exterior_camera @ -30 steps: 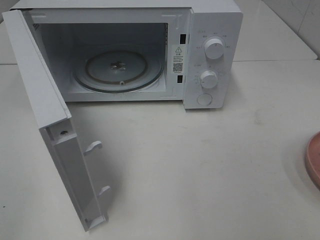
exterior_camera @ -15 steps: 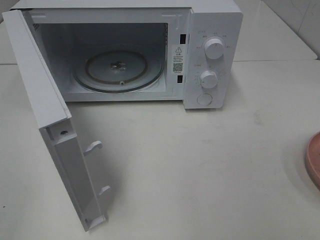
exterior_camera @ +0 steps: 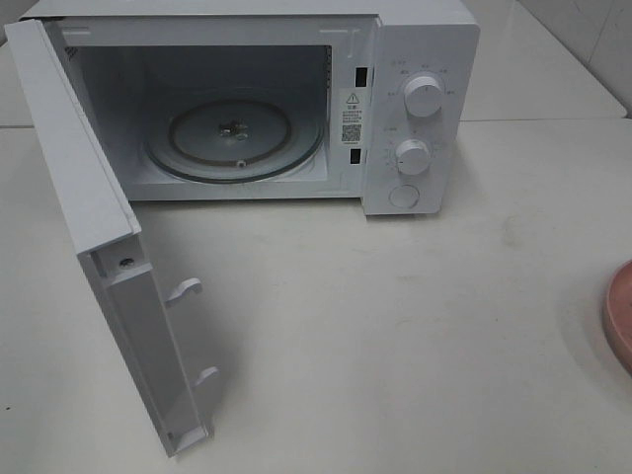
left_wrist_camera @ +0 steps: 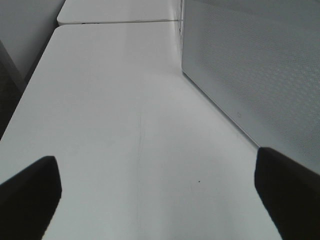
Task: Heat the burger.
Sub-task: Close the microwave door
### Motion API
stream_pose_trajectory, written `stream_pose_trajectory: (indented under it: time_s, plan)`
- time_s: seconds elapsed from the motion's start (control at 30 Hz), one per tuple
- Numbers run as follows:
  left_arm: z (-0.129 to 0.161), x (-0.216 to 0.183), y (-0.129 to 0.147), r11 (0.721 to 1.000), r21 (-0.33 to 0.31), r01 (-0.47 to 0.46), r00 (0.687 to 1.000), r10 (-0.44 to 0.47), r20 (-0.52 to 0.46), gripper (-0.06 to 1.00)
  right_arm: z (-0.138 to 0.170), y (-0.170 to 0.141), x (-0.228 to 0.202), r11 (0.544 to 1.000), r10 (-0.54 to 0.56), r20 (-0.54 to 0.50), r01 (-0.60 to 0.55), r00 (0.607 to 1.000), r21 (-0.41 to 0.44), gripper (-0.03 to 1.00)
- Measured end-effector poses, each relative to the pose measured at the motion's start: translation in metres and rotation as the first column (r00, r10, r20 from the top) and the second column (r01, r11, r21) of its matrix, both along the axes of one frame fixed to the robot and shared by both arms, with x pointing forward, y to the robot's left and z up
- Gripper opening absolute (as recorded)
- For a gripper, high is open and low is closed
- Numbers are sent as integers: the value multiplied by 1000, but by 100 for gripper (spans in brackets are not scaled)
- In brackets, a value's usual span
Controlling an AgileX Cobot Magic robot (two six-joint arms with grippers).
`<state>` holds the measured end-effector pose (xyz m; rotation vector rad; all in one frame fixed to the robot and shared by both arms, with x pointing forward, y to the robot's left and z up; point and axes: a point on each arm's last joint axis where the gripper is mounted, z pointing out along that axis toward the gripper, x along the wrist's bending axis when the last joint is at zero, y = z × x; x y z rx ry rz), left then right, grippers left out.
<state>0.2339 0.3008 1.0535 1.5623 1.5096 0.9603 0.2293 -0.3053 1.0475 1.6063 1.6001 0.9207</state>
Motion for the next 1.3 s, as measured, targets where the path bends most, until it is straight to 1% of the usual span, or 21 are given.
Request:
stream_pose_trajectory:
  time_s: [1.17, 1.23, 1.3]
  plan:
    - [0, 0, 0, 1000, 0, 0, 1000, 0, 0, 99, 0, 0, 0, 1000, 0, 0, 0, 1000, 0, 76]
    - [0, 0, 0, 1000, 0, 0, 1000, 0, 2, 99, 0, 0, 0, 1000, 0, 0, 0, 1000, 0, 76]
    - [5, -1, 0, 1000, -2, 1, 999, -1, 32, 99, 0, 0, 0, 1000, 0, 0, 0, 1000, 0, 76]
